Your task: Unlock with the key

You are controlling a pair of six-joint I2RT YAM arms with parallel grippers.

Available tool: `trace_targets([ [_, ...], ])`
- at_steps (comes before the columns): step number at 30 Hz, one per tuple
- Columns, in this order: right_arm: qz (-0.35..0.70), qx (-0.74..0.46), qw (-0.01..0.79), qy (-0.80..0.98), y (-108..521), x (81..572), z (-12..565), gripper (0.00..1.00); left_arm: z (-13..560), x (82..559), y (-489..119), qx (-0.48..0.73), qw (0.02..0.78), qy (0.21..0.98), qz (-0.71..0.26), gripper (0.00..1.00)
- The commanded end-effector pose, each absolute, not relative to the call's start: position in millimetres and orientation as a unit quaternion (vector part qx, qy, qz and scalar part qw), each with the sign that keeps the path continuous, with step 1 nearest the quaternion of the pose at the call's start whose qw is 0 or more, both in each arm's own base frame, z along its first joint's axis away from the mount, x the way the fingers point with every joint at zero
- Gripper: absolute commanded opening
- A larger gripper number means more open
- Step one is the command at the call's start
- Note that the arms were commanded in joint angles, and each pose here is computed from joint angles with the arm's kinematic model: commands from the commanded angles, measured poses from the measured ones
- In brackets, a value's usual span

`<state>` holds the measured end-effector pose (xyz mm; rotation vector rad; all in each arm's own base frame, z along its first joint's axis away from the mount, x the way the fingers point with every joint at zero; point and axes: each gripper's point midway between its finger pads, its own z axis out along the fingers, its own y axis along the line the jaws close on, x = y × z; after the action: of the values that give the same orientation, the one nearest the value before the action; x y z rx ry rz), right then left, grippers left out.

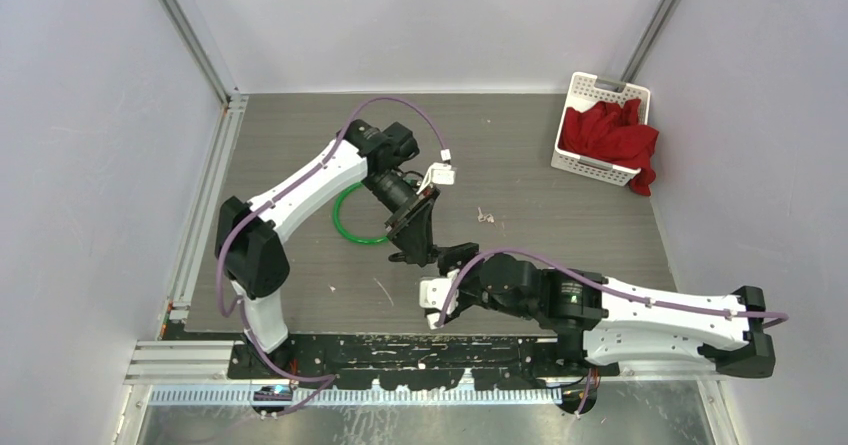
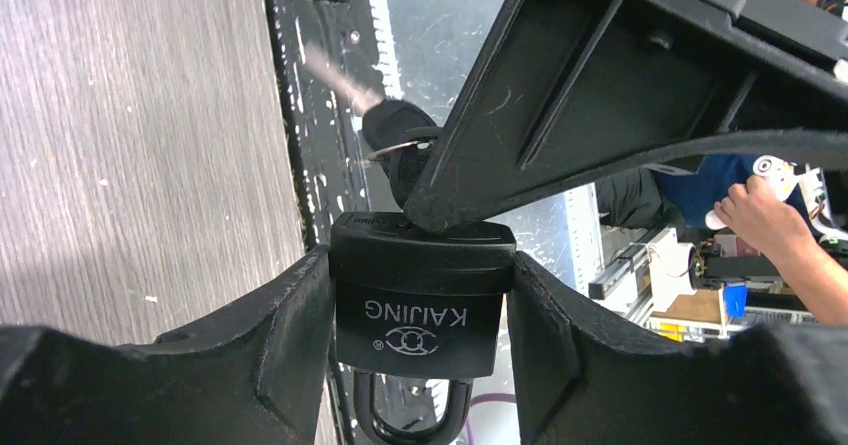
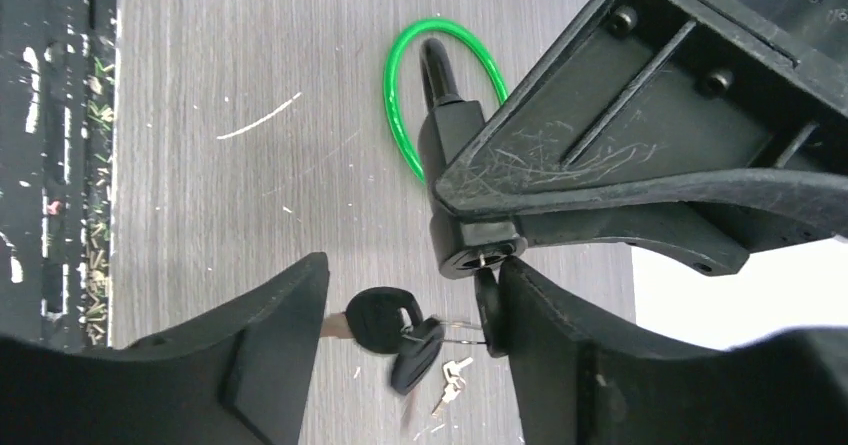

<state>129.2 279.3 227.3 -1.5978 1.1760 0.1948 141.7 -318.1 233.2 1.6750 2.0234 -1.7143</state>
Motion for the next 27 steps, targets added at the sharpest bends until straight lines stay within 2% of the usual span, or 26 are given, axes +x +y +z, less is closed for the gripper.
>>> trace_targets([
  [1,0.166,-0.662,0.567,0.461,290,104,269,0.77,288,128,-326,0.544,0.053,0.560,-0.623,0.00],
  [8,0.162,-0.667,0.563,0.460,295,109,274,0.80,291,121,-322,0.546,0.035,0.551,-0.630,0.00],
  [16,0.184,-0.666,0.555,0.464,306,132,279,0.73,288,112,-319,0.556,0.032,0.544,-0.627,0.00],
  [20,0.191,-0.671,0.541,0.470,307,137,272,0.66,289,109,-316,0.559,0.032,0.541,-0.627,0.00],
  [22,0.197,-0.671,0.540,0.469,308,136,270,0.54,290,108,-314,0.560,0.032,0.540,-0.628,0.00],
  [23,0.202,-0.669,0.541,0.469,309,135,271,0.44,289,107,-313,0.561,0.031,0.539,-0.628,0.00],
  [25,0.215,-0.664,0.541,0.469,312,132,273,0.13,288,108,-313,0.563,0.031,0.538,-0.626,0.00],
  [26,0.221,-0.659,0.540,0.474,313,131,272,0.04,287,108,-313,0.566,0.032,0.539,-0.623,0.08],
  [27,0.227,-0.654,0.540,0.479,313,131,273,0.02,287,111,-312,0.569,0.036,0.541,-0.619,0.22],
])
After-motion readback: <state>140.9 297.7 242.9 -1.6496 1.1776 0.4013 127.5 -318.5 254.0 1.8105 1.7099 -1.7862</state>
